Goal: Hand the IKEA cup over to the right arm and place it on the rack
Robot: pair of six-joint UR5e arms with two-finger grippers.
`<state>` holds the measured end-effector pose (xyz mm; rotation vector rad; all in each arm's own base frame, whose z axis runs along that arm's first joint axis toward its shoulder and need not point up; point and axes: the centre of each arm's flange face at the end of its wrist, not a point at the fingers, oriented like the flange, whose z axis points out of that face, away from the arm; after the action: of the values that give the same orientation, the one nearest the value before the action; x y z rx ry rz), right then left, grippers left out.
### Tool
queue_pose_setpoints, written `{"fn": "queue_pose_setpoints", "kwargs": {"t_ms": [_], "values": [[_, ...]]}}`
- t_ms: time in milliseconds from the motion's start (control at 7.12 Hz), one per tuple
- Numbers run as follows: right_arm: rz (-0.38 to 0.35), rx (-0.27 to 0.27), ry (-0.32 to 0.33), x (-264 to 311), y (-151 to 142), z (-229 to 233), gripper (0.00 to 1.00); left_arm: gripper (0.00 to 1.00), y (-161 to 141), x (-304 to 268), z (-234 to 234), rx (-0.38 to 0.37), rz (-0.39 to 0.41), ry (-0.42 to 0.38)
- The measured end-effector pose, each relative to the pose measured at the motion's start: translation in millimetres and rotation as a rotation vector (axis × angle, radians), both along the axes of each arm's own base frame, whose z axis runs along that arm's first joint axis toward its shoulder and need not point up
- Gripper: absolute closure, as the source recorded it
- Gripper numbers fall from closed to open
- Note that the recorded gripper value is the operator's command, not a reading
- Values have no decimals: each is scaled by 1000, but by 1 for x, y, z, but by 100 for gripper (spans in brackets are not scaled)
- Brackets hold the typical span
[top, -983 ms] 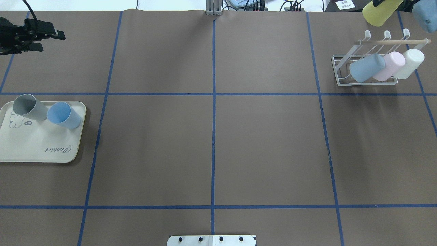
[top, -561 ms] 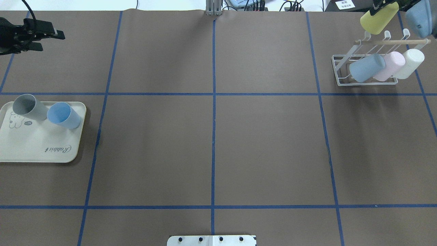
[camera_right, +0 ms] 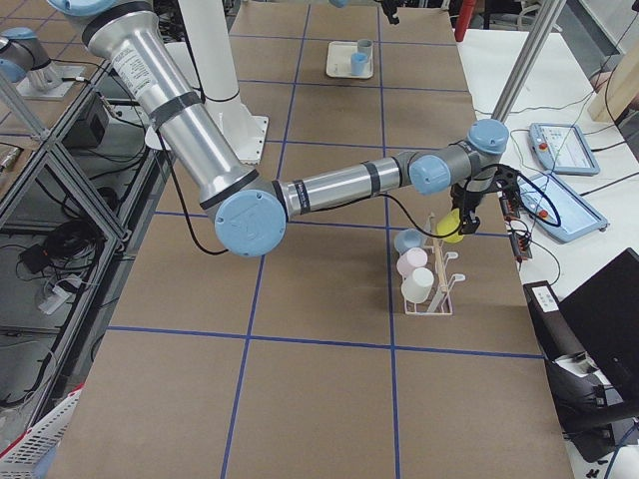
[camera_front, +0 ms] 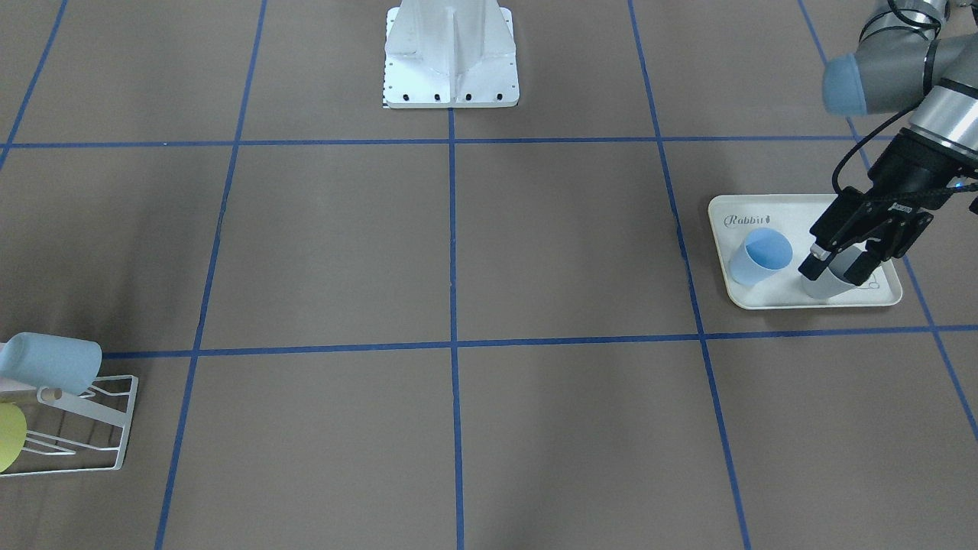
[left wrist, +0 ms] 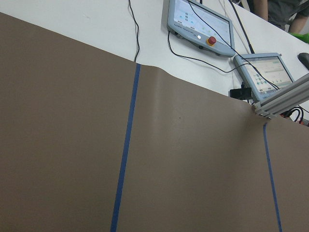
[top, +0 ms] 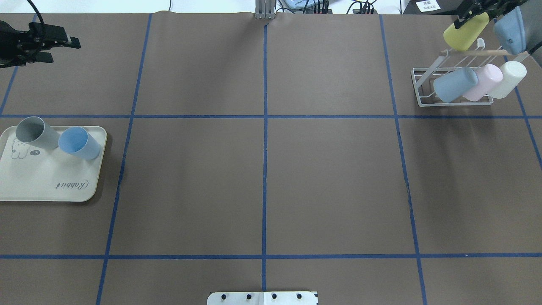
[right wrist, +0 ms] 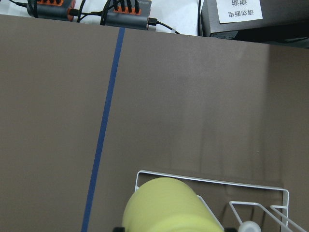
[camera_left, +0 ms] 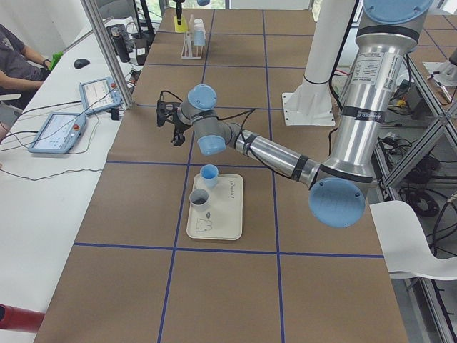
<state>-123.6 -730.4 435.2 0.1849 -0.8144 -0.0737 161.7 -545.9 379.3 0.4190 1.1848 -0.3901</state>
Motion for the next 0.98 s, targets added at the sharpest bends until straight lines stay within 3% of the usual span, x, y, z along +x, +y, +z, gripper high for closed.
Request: {"fn": "queue_pose_setpoints", "kwargs": {"t_ms": [421, 702, 842, 983], "values": [[-10, -11, 10, -9, 1, 9, 68, 0, 4, -2, 1, 0, 0, 0], [-18, -21, 14, -15, 2, 14, 38, 0, 6, -3, 1, 0, 0, 0], [-22, -27, 15, -18, 2, 17, 4, 0, 6, -3, 2, -1, 0, 0], [-26, -30, 17, -22, 2, 18, 3, 0, 7, -3, 3, -3, 0, -1]]}}
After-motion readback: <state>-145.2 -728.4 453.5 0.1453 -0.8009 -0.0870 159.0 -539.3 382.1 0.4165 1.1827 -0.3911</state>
